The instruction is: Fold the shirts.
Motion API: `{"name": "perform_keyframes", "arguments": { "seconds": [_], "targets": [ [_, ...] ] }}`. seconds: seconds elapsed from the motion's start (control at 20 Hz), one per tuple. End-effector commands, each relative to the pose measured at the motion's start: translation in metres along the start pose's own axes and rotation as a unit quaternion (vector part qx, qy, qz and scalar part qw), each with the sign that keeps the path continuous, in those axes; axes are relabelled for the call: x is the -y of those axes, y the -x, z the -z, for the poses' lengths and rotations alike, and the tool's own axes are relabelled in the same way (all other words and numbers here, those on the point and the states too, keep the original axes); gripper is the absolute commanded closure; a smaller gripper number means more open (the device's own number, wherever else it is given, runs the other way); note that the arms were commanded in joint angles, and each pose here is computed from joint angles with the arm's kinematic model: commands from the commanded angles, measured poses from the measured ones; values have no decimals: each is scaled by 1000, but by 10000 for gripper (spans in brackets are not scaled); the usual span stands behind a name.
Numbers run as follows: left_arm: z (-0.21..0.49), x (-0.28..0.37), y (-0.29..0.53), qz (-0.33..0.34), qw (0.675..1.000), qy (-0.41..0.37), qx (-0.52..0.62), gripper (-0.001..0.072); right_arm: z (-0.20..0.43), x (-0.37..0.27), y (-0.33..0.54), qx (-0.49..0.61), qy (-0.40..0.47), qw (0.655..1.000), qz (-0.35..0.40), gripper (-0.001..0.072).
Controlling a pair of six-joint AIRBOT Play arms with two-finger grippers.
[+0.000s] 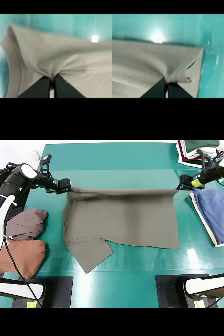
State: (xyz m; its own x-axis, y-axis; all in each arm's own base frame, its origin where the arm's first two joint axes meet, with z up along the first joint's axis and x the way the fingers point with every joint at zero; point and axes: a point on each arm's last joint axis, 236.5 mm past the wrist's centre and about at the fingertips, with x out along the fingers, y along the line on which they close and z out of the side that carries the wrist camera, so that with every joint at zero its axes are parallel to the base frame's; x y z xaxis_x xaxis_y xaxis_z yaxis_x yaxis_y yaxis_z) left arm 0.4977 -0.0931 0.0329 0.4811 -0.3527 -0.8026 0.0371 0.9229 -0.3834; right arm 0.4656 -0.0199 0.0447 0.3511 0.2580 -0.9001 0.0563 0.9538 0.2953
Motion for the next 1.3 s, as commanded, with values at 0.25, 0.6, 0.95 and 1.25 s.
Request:
{"name": "perform_keyframes", "arguments": {
  "seconds": [0.25,0.6,0.95,1.25],
  "targets": [
    [36,-13,-2,-15,997,21,-69,179,39,2,-10,-21,-17,1000,0,367],
    [159,-26,33,-42,985,37,-165,176,84,-22,47,-15,14,1000,-5,367],
    [296,-24,60,-20,974,96,-202,176,120,-29,68,38,17,999,1,368],
    [295,5,37,63,973,160,-154,177,120,-34,81,56,24,998,2,368]
  ]
}}
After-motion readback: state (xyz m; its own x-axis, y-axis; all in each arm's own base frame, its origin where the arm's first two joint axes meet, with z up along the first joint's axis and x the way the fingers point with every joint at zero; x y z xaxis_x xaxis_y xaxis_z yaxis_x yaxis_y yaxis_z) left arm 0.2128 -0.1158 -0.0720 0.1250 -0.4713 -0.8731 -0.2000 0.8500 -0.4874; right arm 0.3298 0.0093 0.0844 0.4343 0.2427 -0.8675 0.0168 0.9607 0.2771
